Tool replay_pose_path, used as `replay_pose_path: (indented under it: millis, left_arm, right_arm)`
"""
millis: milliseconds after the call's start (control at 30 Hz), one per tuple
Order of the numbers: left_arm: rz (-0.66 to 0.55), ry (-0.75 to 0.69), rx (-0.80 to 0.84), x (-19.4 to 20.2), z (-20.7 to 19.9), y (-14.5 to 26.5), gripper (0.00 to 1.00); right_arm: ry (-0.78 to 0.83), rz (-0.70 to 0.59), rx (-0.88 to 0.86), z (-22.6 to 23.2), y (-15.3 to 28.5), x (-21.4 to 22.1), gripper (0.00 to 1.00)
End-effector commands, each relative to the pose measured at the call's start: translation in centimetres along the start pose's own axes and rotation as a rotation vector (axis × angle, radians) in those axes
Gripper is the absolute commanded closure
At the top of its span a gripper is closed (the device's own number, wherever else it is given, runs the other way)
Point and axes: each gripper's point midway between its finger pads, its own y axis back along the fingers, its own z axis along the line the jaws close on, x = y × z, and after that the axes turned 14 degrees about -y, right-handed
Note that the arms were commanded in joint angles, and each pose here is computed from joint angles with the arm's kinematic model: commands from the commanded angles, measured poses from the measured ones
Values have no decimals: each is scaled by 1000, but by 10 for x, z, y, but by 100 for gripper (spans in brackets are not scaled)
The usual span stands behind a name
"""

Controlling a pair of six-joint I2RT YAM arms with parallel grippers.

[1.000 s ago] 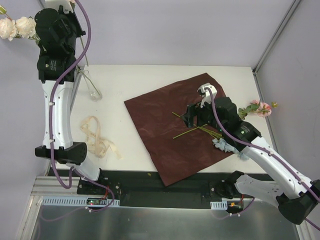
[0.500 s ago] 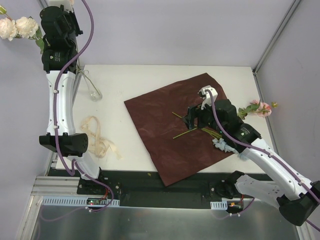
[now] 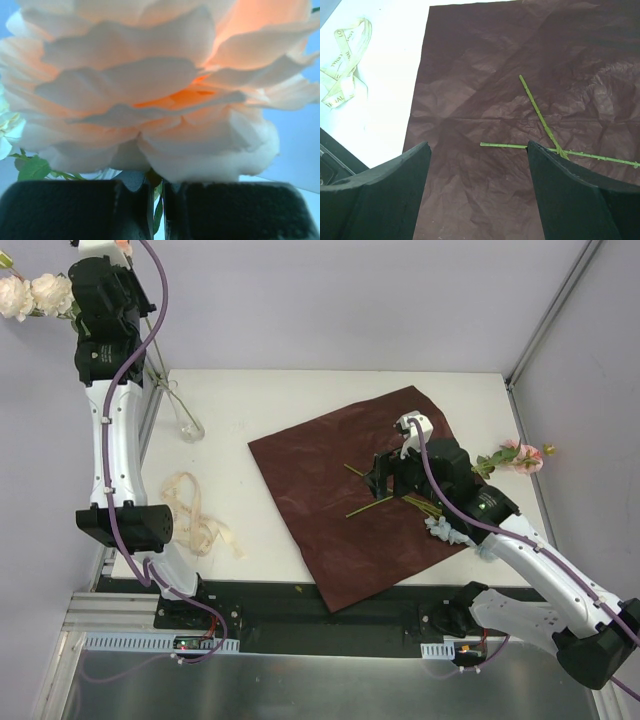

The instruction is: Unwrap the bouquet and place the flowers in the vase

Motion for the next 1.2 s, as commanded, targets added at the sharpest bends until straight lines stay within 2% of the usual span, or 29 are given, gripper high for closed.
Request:
replay_pose_path:
  millis: [0, 200, 600, 1167]
  left_arm:
    - [-91, 53, 18, -30, 3, 14, 100]
    - [-103, 66, 18, -35, 6, 18, 100]
    - [-43, 88, -7, -8, 13, 0, 100]
    - [99, 116, -69, 67, 14, -28, 100]
  right_arm:
    - [-17, -38, -22, 6, -2, -10, 20]
    - [-25, -38, -25, 6, -2, -11, 20]
    - [-32, -39, -27, 7, -2, -11, 20]
    - [-38, -21, -19, 5, -10, -6, 20]
